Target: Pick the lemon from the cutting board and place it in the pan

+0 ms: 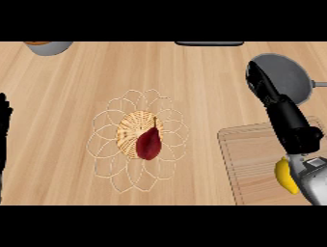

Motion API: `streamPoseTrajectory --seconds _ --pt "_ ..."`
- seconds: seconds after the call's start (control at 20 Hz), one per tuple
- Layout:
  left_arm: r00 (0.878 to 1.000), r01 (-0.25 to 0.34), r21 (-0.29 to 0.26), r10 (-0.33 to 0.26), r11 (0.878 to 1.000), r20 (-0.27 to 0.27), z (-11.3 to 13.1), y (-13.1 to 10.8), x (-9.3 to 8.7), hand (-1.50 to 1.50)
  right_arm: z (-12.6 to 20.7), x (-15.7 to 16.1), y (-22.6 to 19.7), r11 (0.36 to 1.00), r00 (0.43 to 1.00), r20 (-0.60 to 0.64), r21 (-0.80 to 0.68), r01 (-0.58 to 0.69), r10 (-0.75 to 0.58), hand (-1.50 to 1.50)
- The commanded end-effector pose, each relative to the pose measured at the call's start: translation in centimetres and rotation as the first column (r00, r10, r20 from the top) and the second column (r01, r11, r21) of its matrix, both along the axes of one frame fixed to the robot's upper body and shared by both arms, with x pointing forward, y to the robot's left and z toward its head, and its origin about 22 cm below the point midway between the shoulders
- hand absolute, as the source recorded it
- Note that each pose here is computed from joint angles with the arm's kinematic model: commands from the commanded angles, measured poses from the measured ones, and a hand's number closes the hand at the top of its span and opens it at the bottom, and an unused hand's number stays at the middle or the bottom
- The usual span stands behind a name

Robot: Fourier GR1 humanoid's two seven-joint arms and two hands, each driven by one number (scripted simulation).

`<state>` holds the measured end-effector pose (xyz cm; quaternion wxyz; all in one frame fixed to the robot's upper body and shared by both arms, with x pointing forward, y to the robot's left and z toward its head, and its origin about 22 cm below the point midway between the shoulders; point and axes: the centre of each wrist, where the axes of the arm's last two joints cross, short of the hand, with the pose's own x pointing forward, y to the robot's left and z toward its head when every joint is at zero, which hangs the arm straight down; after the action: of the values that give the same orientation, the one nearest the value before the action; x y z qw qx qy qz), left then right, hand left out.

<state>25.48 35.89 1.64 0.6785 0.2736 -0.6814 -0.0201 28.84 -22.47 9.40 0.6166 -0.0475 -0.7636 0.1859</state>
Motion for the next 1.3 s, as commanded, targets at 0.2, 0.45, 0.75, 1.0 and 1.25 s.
streamPoseTrajectory --seconds 0.2,0.45,0.75,1.0,1.25 --pt "0.945 0.323 -0.063 -0.325 0.944 -0.026 2.5 -4.8 1.7 0.00 -4.7 -0.4 -12.0 0.930 0.866 -0.350 -0.047 0.364 -0.357 -1.50" --pt "0.893 0.425 -0.164 -0.442 0.890 -0.081 1.6 -8.8 1.4 0.00 -8.7 -4.9 -18.5 0.677 0.735 -0.182 -0.576 0.459 -0.653 1.50" --pt "0.864 0.469 -0.169 -0.490 0.867 -0.119 2.9 -10.4 0.6 0.00 -13.2 -9.4 -18.0 0.722 0.725 -0.224 -0.478 0.501 -0.651 -1.50" --pt "0.870 0.468 -0.170 -0.486 0.867 -0.083 4.0 -10.6 1.7 0.00 -9.2 -7.8 -17.9 0.652 0.712 -0.312 -0.710 0.265 -0.629 -1.50" --pt "0.860 0.479 -0.173 -0.500 0.860 -0.100 3.2 -11.4 1.9 0.00 -4.8 -4.7 -17.1 0.587 0.661 -0.400 -0.806 0.077 -0.635 -1.50"
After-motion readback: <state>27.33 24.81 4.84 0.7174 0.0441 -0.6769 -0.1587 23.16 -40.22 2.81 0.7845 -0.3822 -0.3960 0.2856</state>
